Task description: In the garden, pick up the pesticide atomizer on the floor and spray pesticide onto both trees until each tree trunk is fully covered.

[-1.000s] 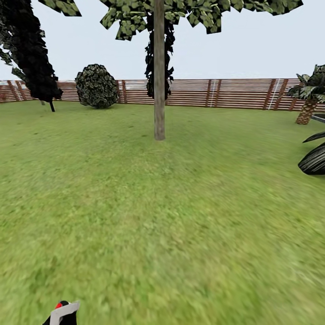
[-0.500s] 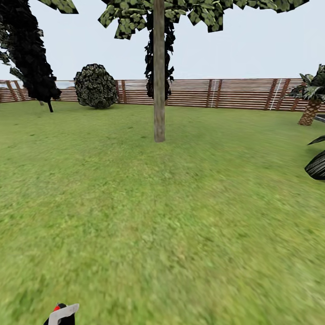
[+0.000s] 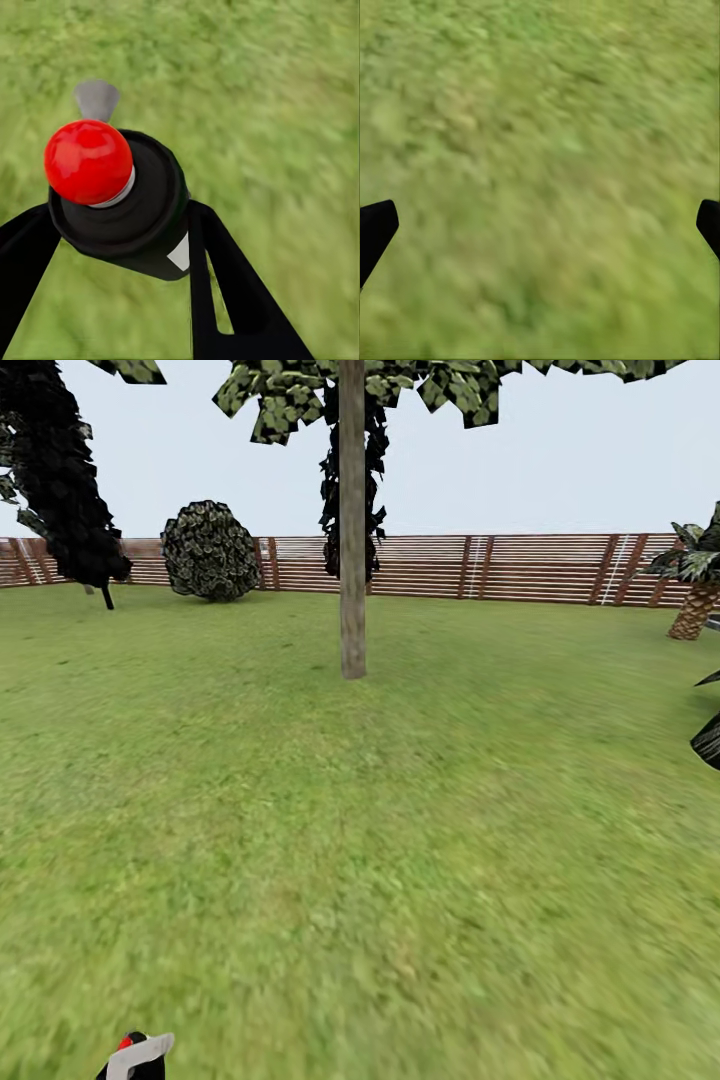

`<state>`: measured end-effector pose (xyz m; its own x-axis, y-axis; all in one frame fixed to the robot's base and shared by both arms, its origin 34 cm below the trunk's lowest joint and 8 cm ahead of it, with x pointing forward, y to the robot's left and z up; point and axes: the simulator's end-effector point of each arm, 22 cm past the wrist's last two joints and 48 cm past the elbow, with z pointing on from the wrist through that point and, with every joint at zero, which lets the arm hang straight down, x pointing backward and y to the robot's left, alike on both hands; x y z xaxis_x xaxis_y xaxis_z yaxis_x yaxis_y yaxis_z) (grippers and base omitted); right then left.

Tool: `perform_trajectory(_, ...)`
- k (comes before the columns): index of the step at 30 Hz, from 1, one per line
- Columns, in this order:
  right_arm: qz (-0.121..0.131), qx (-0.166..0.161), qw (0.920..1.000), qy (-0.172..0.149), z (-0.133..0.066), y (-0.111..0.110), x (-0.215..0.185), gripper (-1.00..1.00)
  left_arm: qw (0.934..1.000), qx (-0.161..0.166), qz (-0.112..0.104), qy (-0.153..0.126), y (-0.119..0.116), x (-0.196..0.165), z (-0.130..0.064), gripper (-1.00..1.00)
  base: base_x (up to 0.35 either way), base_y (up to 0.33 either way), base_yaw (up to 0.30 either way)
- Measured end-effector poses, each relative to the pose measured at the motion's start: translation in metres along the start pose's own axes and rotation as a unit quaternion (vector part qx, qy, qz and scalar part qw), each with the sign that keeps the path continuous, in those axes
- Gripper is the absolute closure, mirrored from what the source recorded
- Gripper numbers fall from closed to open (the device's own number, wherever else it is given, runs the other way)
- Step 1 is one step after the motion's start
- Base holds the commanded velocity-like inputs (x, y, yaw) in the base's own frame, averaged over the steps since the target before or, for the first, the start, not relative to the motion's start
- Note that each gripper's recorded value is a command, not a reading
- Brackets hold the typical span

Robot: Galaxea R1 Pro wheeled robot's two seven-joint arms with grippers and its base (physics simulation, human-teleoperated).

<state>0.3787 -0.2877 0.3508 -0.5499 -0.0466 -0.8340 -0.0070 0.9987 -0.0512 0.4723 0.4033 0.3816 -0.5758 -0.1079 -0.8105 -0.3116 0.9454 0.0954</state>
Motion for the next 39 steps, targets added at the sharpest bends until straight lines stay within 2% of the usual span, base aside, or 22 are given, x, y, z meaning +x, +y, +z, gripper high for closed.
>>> perform_trajectory(19, 0.0, 0.0, 1.0, 0.0, 0.0, 0.0, 0.0, -1.0, 1.0, 0.001, -0.002, 0.0, -0.002, 0.0, 0.0, 1.0, 0.34, 0.0, 0.0)
perform_trajectory(23, 0.0, 0.0, 1.0, 0.0, 0.0, 0.0, 0.0, -1.0, 0.9999, 0.001, -0.001, 0.013, -0.002, 0.014, -0.005, 1.0, 0.34, 0.0, 0.0)
perform_trajectory(31, 0.001, -0.001, 1.0, 0.0, 0.0, 0.002, 0.0, -1.0, 0.9998, 0.001, 0.0, 0.018, -0.001, 0.019, -0.006, 1.0, 0.34, 0.0, 0.0)
perform_trajectory(36, 0.009, 0.0, 0.9998, -0.015, 0.006, 0.01, -0.011, -1.0, 0.9998, 0.004, 0.0, 0.019, -0.004, 0.02, -0.007, 1.0, 0.34, 0.0, 0.0)
perform_trajectory(38, 0.01, 0.001, 0.9994, -0.034, 0.013, 0.01, -0.026, -1.0, 0.9998, 0.004, -0.001, 0.019, -0.005, 0.021, -0.008, 1.0, 0.34, 0.0, 0.0)
perform_trajectory(39, 0.01, 0.002, 0.9984, -0.056, 0.021, 0.009, -0.043, -1.0, 0.9998, 0.005, -0.001, 0.02, -0.005, 0.021, -0.008, 1.0, 0.34, 0.0, 0.0)
